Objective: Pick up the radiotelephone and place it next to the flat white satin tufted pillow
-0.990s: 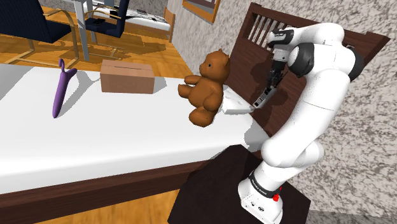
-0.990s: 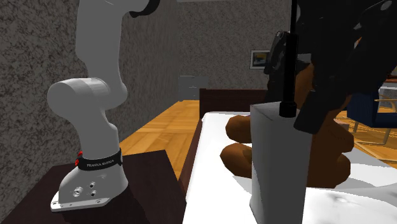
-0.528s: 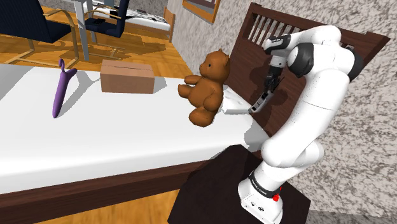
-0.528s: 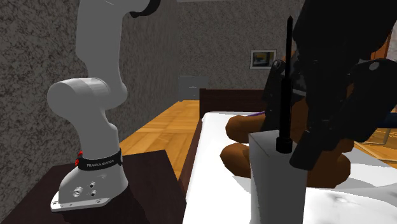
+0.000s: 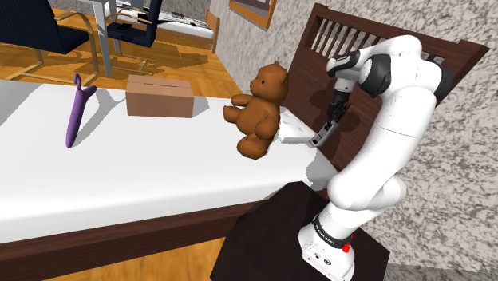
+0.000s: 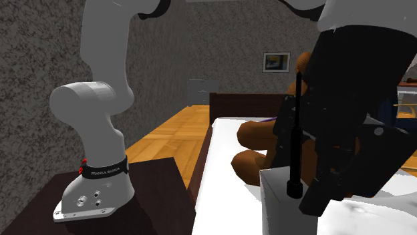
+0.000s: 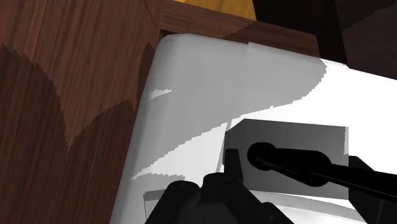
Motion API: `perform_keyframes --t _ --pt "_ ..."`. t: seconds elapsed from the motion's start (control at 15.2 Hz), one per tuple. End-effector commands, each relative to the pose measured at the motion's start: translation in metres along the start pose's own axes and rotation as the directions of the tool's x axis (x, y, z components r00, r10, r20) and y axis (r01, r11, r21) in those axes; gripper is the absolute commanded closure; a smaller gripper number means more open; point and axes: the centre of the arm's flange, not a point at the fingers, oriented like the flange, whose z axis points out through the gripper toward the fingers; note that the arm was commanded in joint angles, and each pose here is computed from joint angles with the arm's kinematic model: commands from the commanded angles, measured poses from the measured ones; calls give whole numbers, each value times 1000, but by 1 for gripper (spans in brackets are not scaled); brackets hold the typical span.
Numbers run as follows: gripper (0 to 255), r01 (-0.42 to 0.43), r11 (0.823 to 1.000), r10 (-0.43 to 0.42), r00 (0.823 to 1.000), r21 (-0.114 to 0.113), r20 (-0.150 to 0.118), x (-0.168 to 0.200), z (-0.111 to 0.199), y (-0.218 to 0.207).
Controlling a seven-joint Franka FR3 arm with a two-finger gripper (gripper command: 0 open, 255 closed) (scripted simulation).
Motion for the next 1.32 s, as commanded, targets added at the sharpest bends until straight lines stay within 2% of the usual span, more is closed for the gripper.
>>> perform_keyframes --t 0.0,0.79,1.25 --pt "255 0 1000 0 1000 -1 -1 3 10 1" --pt "255 0 1000 0 1000 -1 -1 21 70 6" --pt "255 0 1000 0 1000 -1 -1 21 70 6"
